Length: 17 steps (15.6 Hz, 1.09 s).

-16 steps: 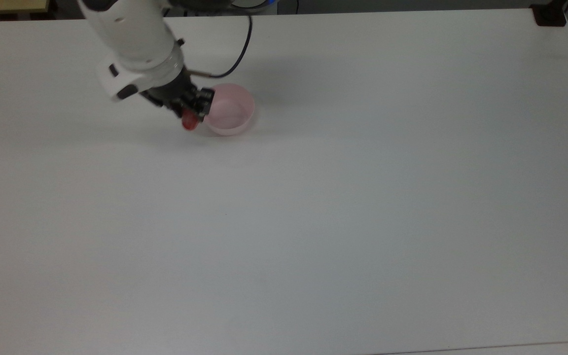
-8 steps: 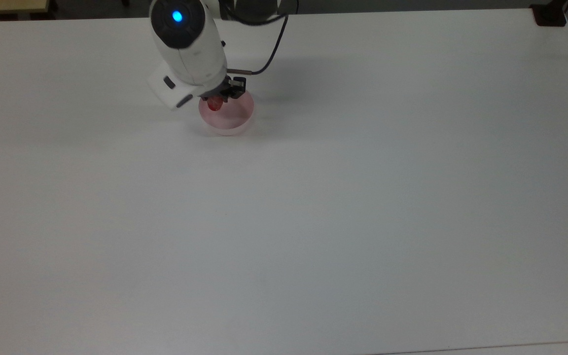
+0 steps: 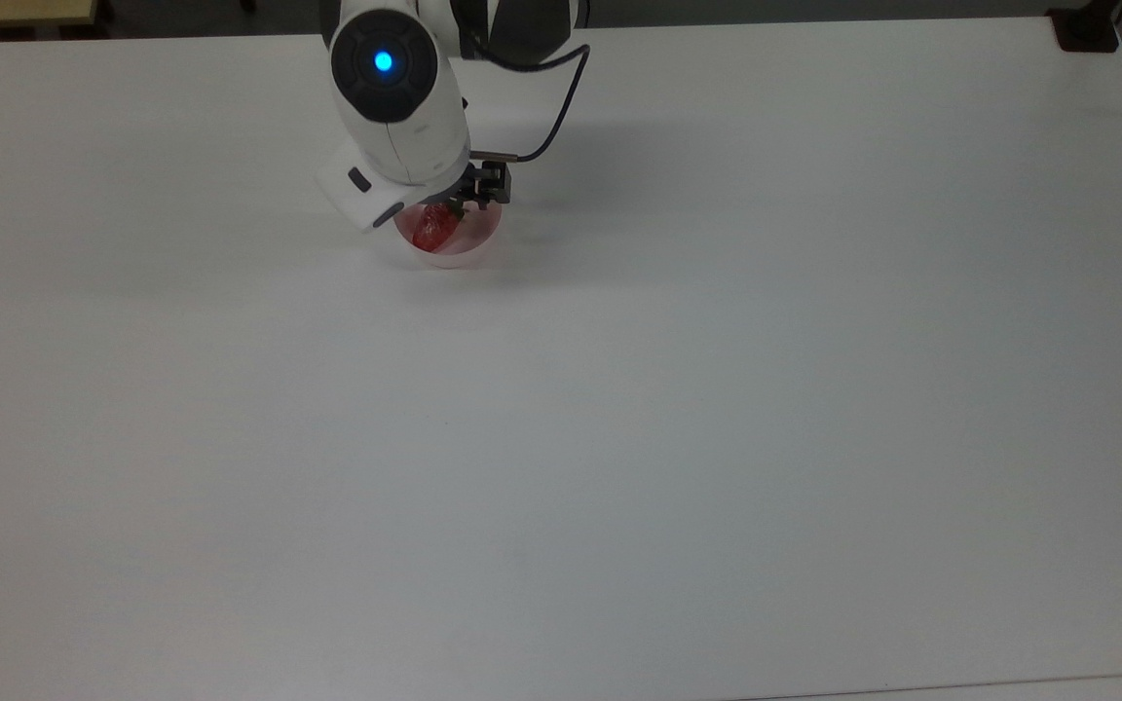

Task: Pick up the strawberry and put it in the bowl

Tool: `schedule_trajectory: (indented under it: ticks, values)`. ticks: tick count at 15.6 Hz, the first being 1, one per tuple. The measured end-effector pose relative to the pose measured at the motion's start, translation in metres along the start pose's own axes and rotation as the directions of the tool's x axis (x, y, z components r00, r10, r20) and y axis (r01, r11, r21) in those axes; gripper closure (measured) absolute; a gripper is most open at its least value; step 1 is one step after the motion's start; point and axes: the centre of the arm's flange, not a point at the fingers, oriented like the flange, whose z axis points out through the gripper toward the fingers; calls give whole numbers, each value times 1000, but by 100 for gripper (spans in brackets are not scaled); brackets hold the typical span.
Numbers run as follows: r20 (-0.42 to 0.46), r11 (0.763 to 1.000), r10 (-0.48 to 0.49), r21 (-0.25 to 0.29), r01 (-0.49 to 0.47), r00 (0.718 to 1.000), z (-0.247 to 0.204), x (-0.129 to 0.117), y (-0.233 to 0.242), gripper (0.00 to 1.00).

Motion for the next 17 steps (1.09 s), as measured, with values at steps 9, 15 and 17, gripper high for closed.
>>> schedule_trajectory:
  ticks: [9, 15, 17]
  values:
    - [-237, 978, 207, 42, -203, 949, -185, -84, 22, 0]
    - [-266, 972, 233, 63, -225, 935, -226, -139, 56, 0]
    - [-269, 980, 198, 55, -190, 943, -226, -138, 59, 0]
